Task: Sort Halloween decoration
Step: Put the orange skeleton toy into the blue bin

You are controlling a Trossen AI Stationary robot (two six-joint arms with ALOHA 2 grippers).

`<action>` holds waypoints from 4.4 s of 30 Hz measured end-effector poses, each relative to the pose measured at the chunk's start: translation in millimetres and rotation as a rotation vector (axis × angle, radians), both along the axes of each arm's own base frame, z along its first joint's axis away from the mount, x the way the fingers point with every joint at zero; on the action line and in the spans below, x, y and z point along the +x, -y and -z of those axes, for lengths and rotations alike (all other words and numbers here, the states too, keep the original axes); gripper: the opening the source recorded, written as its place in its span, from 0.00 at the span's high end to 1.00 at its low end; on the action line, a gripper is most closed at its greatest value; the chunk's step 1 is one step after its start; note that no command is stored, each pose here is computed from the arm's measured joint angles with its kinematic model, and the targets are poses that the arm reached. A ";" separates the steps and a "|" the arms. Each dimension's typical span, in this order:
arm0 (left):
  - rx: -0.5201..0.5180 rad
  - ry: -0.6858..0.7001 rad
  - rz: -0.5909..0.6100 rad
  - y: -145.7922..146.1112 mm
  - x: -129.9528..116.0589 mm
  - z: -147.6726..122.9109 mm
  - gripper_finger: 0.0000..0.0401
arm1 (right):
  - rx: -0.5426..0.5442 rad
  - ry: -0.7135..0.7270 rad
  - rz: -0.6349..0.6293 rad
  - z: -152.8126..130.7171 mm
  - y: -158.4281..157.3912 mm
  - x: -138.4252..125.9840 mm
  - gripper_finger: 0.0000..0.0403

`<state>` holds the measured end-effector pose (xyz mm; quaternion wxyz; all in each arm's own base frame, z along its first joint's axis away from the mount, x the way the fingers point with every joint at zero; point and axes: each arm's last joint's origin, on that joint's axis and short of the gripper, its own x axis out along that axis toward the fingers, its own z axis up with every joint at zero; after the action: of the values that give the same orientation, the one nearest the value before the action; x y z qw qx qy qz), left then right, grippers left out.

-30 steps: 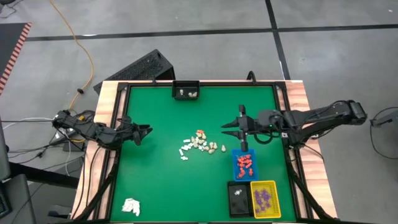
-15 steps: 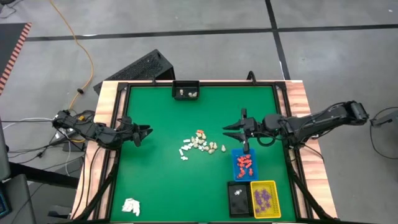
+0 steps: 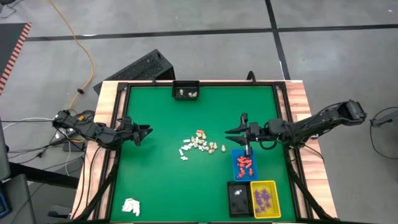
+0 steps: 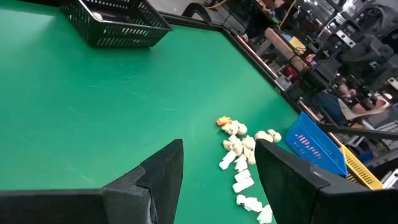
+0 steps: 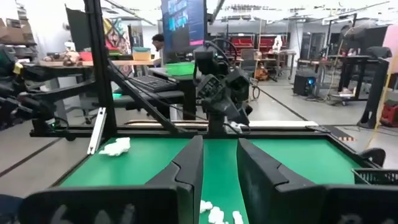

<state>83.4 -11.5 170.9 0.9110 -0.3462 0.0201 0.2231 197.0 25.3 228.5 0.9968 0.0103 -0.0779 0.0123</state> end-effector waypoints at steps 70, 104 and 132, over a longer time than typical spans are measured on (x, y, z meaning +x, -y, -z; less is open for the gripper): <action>0.066 -0.038 0.093 2.1 0.8 0.1 0.53 | 0.033 0.045 0.026 -0.5 4.0 4.8 0.69; 0.234 0.076 0.133 3.7 3.7 -19.2 0.53 | 0.087 -0.008 0.039 -11.4 6.0 14.9 0.60; 0.201 0.015 0.091 2.2 2.6 -11.3 0.53 | 0.096 -0.650 0.272 34.7 4.3 162.2 0.60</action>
<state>86.0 -13.8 182.3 0.9504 -0.2536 0.0066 0.1798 359.2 21.0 193.8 0.9604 0.0501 0.2424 -0.1281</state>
